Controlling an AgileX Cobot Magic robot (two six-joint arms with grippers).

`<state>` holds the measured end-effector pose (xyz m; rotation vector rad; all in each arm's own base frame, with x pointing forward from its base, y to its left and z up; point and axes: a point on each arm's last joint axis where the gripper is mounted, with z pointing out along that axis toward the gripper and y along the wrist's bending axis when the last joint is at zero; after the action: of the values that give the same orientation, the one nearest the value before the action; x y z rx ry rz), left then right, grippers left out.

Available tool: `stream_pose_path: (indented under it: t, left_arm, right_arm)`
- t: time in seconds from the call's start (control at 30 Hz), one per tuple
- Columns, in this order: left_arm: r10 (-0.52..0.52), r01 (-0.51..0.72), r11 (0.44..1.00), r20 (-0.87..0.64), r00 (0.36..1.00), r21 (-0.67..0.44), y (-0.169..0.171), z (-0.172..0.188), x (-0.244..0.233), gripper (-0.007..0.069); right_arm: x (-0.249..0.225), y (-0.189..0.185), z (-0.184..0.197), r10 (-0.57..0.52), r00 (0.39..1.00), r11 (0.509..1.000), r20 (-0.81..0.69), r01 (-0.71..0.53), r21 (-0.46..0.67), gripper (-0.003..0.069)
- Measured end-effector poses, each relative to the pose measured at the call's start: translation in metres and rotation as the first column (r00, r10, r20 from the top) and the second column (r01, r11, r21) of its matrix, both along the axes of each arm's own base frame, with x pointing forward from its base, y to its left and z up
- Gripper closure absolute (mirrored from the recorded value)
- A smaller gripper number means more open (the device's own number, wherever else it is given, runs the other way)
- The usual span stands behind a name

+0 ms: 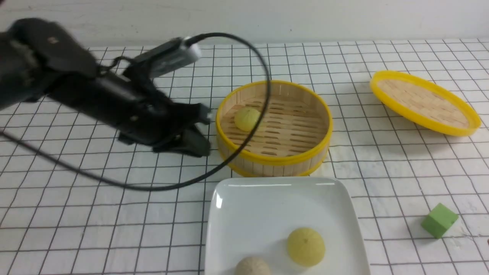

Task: Put the steamed buns into the plate on the white-black tablecloth.
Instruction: 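Reach into the bamboo steamer and grasp a bun with the left gripper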

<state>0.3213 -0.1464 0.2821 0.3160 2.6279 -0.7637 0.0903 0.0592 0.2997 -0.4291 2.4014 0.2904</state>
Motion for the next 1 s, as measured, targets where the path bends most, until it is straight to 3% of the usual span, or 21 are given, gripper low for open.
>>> stream_pose_path:
  t: [0.1,0.13,0.27,0.53,0.67,0.77,0.9,0.93,1.0]
  left_arm:
    - [-0.030,0.028,0.999,0.025,0.999,0.046,-0.022,-0.002,0.022,0.0392]
    - [-0.041,0.036,0.996,0.060,0.997,0.078,-0.036,-0.001,0.041,0.0319]
    - [-0.072,0.052,0.986,0.123,0.990,0.159,-0.057,-0.007,0.073,0.0214]
    - [-0.123,0.081,0.966,0.161,0.979,0.244,-0.084,-0.037,0.122,0.0173]
    - [-0.127,0.089,0.958,0.127,0.984,0.272,-0.088,-0.069,0.132,0.0199]
    - [-0.131,0.090,0.949,0.118,0.984,0.302,-0.087,-0.082,0.136,0.0274]
    - [-0.120,0.084,0.948,0.103,0.987,0.306,-0.086,-0.079,0.135,0.0445]
    - [-0.123,0.088,0.946,0.096,0.988,0.311,-0.085,-0.071,0.133,0.0538]
    - [-0.134,0.103,0.941,0.077,0.988,0.322,-0.083,-0.059,0.128,0.0588]
  right_arm:
    - [0.001,0.000,0.000,0.000,1.000,1.000,0.000,0.000,-0.002,0.0670]
    - [0.002,0.001,-0.001,-0.001,1.000,1.000,-0.005,0.001,-0.006,0.0670]
    - [0.003,0.002,-0.002,-0.002,1.000,1.000,-0.012,0.002,-0.009,0.0666]
    - [0.004,0.003,0.000,0.000,1.000,1.000,0.010,0.000,-0.003,0.0660]
    - [0.005,0.004,0.001,0.003,1.000,1.000,0.025,-0.003,0.007,0.0657]
    - [0.006,0.004,0.001,0.004,1.000,1.000,0.031,-0.005,0.012,0.0657]
    - [0.006,0.004,0.001,0.004,0.999,1.000,0.032,-0.005,0.012,0.0654]
    - [0.006,0.004,0.001,0.004,0.999,1.000,0.032,-0.005,0.012,0.0652]
    - [0.006,0.004,0.001,0.005,0.999,1.000,0.032,-0.005,0.012,0.0650]
